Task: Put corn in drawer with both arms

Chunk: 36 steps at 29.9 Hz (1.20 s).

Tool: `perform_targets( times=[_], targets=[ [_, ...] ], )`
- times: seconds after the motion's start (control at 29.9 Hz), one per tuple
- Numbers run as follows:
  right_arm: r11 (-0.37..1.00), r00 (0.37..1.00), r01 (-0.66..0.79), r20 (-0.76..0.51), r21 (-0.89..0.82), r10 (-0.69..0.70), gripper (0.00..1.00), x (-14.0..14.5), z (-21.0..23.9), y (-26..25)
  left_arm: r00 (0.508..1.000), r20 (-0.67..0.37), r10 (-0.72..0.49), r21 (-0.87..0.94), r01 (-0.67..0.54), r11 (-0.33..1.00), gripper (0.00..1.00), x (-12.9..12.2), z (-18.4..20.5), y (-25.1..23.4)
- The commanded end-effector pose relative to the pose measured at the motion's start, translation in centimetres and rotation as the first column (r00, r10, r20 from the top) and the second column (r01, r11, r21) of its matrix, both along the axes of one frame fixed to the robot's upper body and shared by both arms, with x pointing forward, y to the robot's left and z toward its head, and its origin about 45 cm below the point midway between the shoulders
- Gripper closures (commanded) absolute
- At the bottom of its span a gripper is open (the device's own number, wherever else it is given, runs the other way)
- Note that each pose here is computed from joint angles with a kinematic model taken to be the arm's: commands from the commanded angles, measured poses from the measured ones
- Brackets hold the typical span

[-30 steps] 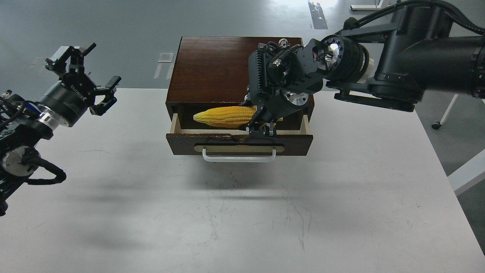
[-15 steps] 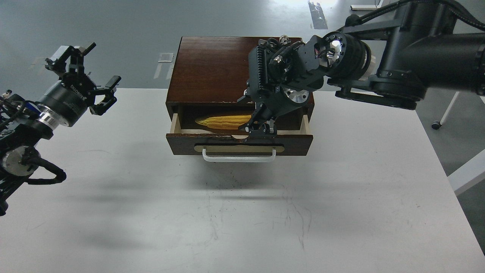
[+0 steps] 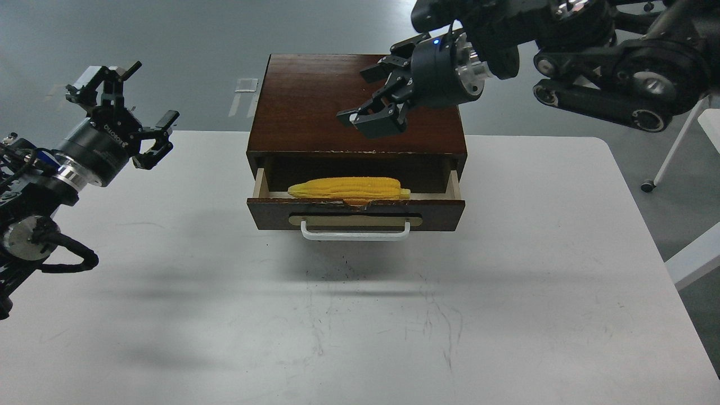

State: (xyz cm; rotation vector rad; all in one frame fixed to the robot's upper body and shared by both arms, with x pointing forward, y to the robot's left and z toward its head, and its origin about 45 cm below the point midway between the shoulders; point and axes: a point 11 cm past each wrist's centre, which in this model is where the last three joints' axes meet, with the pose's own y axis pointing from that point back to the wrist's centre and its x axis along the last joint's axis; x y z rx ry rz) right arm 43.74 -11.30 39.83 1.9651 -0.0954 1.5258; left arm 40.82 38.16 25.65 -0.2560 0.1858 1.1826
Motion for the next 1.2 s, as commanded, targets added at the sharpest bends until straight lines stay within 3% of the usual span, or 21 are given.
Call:
perform_targets(
  times=[0.0, 0.1, 0.27, 0.43, 0.57, 0.67, 0.87, 1.17],
  targets=[
    [0.938, 0.973, 0.204, -0.165, 0.279, -0.162, 0.02, 1.4, 0.4, -3.5, 1.000, -0.001, -0.008, -0.004, 0.008, 1.000, 0.01, 0.0, -0.1, -0.2],
    [0.808, 0.917, 0.362, -0.335, 0.466, -0.217, 0.00, 1.9, -1.0, -6.2, 1.000, -0.005, -0.011, -0.007, 0.011, 1.000, 0.01, -0.1, -0.3, -0.3],
    [0.586, 0.818, 0.557, -0.510, 0.589, -0.264, 0.00, 2.1, -4.5, -11.7, 0.999, -0.009, -0.051, -0.030, 0.051, 0.998, 0.01, -0.5, -0.6, -0.7],
    [0.312, 0.691, 0.718, -0.688, 0.622, -0.219, 0.00, 1.3, -9.2, -15.2, 0.998, -0.015, -0.066, -0.041, 0.065, 0.997, 0.01, -0.6, -1.0, -1.1],
    [0.006, 0.564, 0.823, -0.817, 0.568, -0.119, 0.00, 0.7, -12.2, -18.6, 0.998, -0.023, -0.066, -0.046, 0.065, 0.997, 0.01, -0.8, -1.5, -1.2],
    [-0.093, 0.502, 0.854, -0.858, 0.511, -0.109, 0.00, 0.3, -14.3, -20.5, 0.997, -0.027, -0.067, -0.049, 0.066, 0.997, 0.01, -0.8, -1.6, -1.3],
    [-0.122, 0.431, 0.888, -0.896, 0.443, -0.109, 0.00, -1.3, -17.8, -21.2, 0.997, -0.035, -0.065, -0.052, 0.063, 0.997, 0.01, -1.0, -2.0, -1.3],
    [-0.124, 0.397, 0.906, -0.914, 0.405, -0.089, 0.00, -2.3, -19.7, -20.7, 0.997, -0.050, -0.066, -0.062, 0.063, 0.996, 0.01, -1.3, -2.9, -1.6]
  ],
)
